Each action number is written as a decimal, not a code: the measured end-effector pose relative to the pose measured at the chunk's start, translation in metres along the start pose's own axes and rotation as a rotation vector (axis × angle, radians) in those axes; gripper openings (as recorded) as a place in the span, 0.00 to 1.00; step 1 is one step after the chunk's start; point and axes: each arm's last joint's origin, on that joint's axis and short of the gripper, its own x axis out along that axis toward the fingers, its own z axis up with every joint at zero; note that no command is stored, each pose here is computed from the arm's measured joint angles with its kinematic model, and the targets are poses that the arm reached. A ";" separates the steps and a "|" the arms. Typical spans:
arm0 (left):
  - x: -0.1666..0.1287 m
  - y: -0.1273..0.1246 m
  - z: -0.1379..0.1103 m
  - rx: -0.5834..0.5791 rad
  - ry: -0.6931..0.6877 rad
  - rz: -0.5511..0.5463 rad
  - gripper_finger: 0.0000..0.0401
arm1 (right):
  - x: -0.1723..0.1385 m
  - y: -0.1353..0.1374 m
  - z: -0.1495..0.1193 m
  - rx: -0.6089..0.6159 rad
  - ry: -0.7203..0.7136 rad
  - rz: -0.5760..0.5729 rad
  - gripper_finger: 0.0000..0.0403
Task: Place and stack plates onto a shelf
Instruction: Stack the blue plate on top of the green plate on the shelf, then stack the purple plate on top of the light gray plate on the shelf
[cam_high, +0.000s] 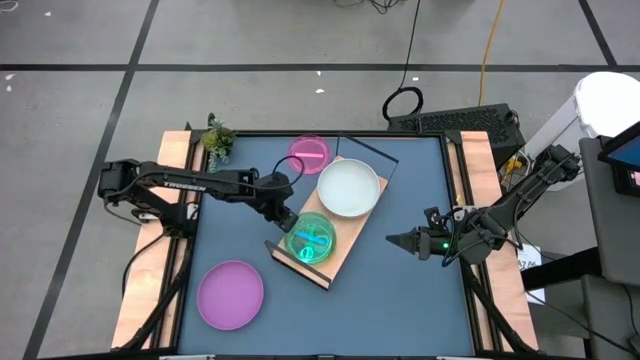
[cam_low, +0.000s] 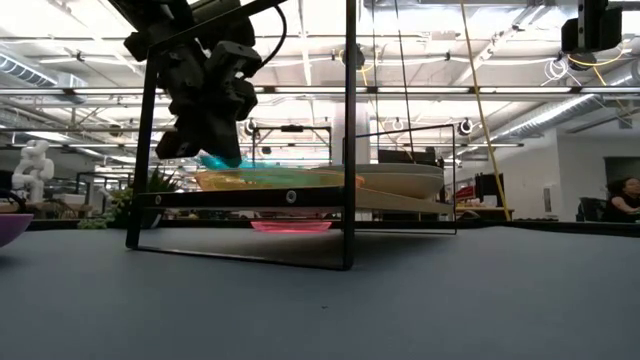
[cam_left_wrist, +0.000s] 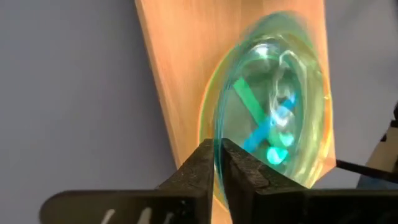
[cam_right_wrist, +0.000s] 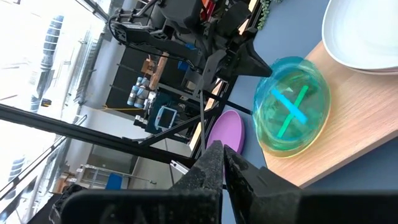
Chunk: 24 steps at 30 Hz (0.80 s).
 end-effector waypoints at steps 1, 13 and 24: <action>0.000 0.000 0.000 -0.010 -0.005 0.009 0.09 | 0.000 0.000 0.000 0.000 0.000 0.000 0.00; 0.000 0.000 0.000 -0.031 -0.011 0.007 0.15 | 0.000 0.000 0.000 0.000 0.000 0.000 0.00; -0.014 0.003 -0.002 -0.023 0.010 0.006 0.16 | 0.000 0.000 0.000 -0.002 0.000 -0.002 0.00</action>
